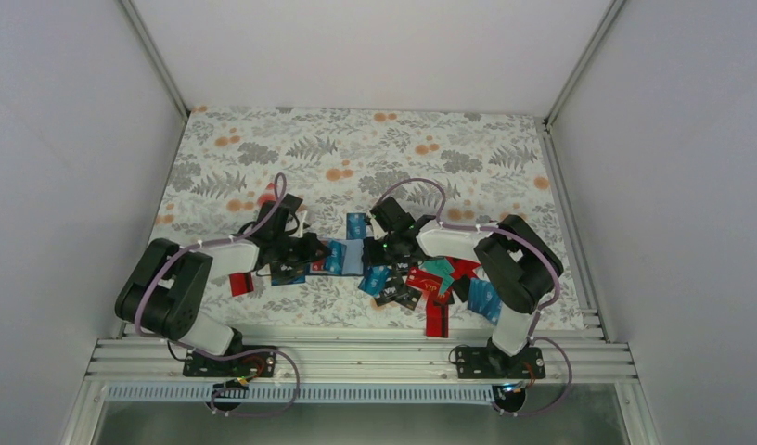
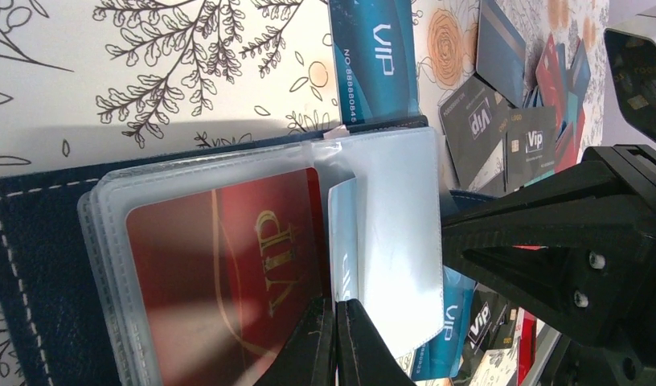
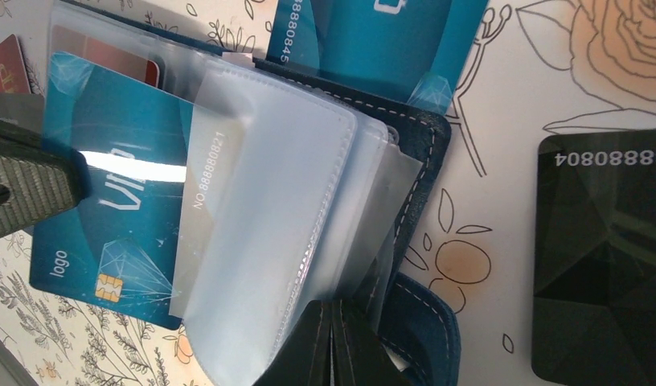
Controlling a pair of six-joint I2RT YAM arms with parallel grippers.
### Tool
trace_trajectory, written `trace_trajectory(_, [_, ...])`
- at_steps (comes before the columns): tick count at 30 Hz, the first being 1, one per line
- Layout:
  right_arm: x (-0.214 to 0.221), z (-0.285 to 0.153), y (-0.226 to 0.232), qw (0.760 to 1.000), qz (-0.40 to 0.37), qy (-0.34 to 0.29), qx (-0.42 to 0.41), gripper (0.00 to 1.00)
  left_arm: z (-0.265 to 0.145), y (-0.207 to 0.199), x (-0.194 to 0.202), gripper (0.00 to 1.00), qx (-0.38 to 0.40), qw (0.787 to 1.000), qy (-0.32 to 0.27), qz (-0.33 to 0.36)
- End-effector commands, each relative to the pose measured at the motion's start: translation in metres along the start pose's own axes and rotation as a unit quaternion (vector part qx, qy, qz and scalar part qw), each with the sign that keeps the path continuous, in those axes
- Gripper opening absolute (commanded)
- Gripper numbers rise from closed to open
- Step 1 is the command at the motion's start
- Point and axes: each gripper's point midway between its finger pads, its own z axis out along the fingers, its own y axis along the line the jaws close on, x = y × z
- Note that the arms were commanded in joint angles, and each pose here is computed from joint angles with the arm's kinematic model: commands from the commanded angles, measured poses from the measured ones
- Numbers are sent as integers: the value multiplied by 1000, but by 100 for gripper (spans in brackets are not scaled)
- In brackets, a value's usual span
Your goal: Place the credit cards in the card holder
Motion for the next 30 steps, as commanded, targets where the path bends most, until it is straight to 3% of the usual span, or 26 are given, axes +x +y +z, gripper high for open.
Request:
trace_trajectory(1, [31, 8, -25, 998, 20, 46, 38, 4, 4, 4, -2, 2, -3, 1000, -4, -5])
trace_trajectory(30, [43, 14, -35, 997, 24, 61, 49, 4, 15, 4, -14, 2, 8, 999, -13, -36])
